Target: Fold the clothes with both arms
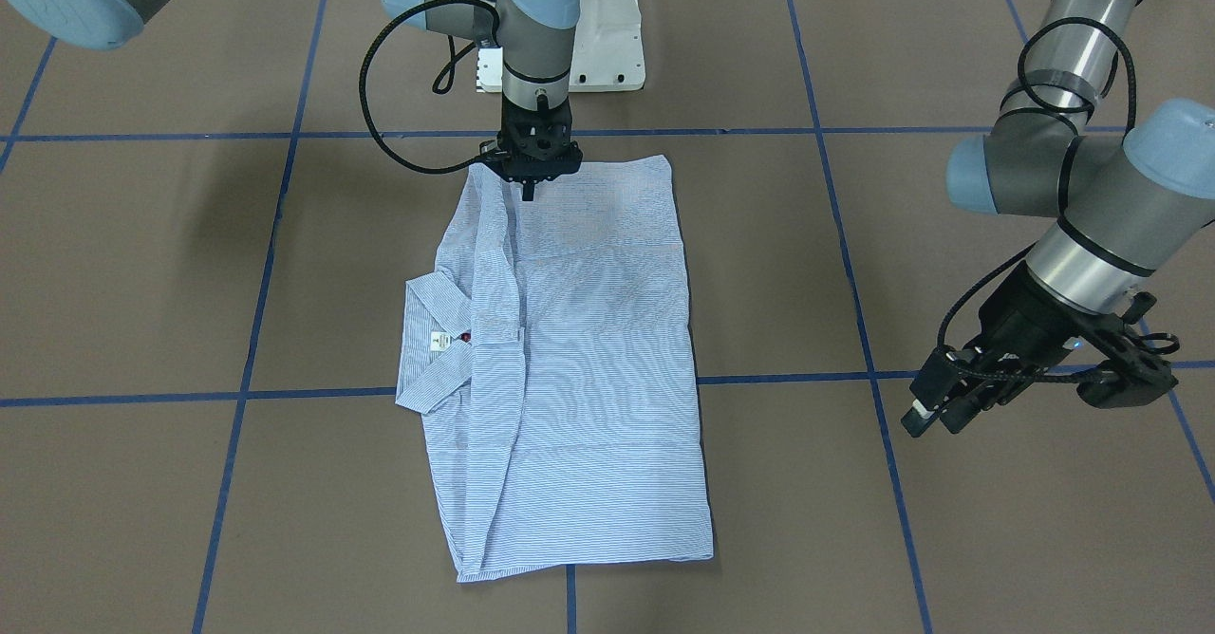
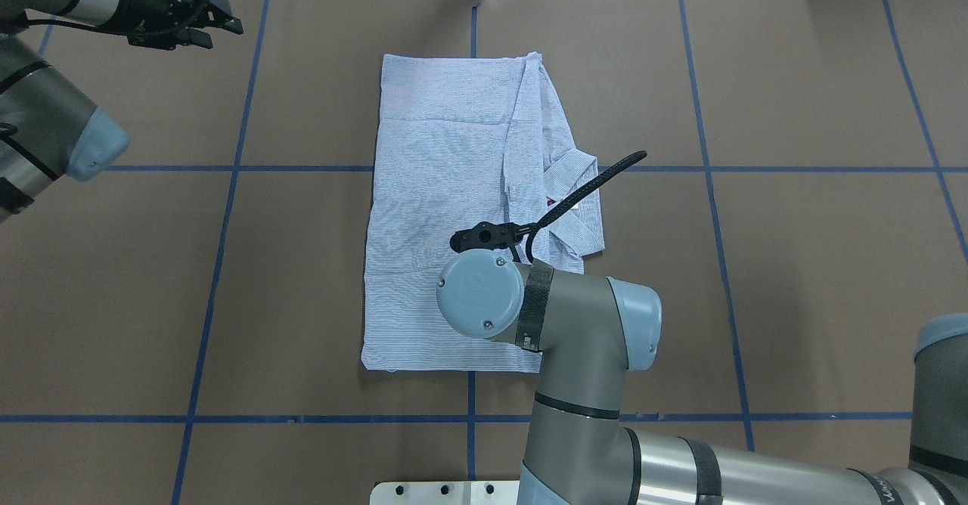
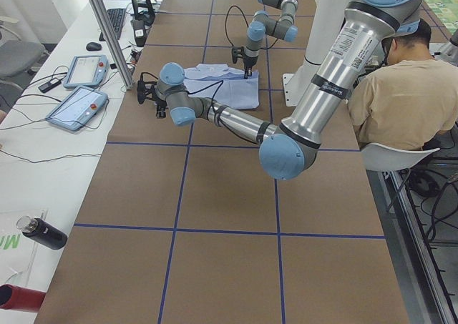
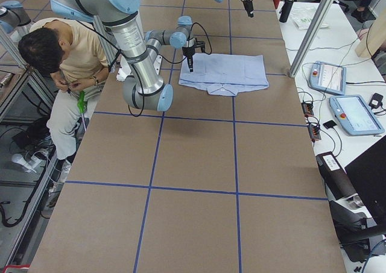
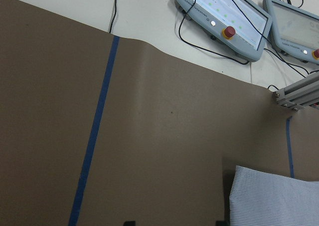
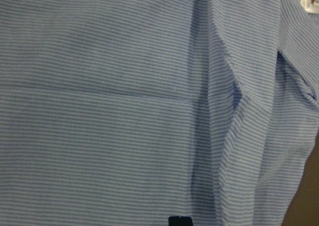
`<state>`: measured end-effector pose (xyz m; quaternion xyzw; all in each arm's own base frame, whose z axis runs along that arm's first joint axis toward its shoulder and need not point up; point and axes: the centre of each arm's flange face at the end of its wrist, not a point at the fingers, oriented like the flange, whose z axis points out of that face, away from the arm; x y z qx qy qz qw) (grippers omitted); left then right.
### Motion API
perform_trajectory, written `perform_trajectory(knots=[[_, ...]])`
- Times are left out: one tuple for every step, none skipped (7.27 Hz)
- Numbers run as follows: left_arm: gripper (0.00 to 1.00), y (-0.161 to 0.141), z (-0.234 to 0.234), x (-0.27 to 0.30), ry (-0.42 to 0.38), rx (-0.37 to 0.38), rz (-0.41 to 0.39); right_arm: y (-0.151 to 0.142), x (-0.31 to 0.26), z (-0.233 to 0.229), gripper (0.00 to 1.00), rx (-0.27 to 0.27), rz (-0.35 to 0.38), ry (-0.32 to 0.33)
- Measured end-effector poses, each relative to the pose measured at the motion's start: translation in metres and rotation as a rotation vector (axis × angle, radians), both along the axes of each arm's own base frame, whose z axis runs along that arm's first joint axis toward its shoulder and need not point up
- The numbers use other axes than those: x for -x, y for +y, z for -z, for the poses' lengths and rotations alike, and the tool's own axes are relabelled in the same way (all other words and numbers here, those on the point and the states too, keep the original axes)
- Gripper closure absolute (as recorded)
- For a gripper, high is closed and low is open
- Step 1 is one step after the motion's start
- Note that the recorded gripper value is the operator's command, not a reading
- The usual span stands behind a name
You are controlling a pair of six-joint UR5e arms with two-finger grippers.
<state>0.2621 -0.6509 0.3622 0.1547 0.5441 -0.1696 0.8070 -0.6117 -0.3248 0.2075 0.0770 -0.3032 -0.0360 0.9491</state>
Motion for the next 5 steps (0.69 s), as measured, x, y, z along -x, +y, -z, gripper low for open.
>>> perform_trajectory(knots=[[0.38,0.0,0.0,0.0,0.0,0.0,0.0,0.002,-0.001,-0.006,1.0,0.003,0.01,0.027],[0.38,0.0,0.0,0.0,0.0,0.0,0.0,0.004,-0.001,-0.013,1.0,0.006,0.018,0.046],[0.38,0.001,0.002,0.0,0.001,0.0,0.0,0.009,0.001,-0.018,1.0,0.007,0.026,0.056],[0.38,0.001,0.004,0.001,-0.001,0.002,0.0,0.013,0.005,-0.019,1.0,0.007,0.033,0.06],[0.38,0.002,0.007,0.001,-0.003,0.006,0.0,0.014,0.004,-0.022,1.0,0.002,0.042,0.064]])
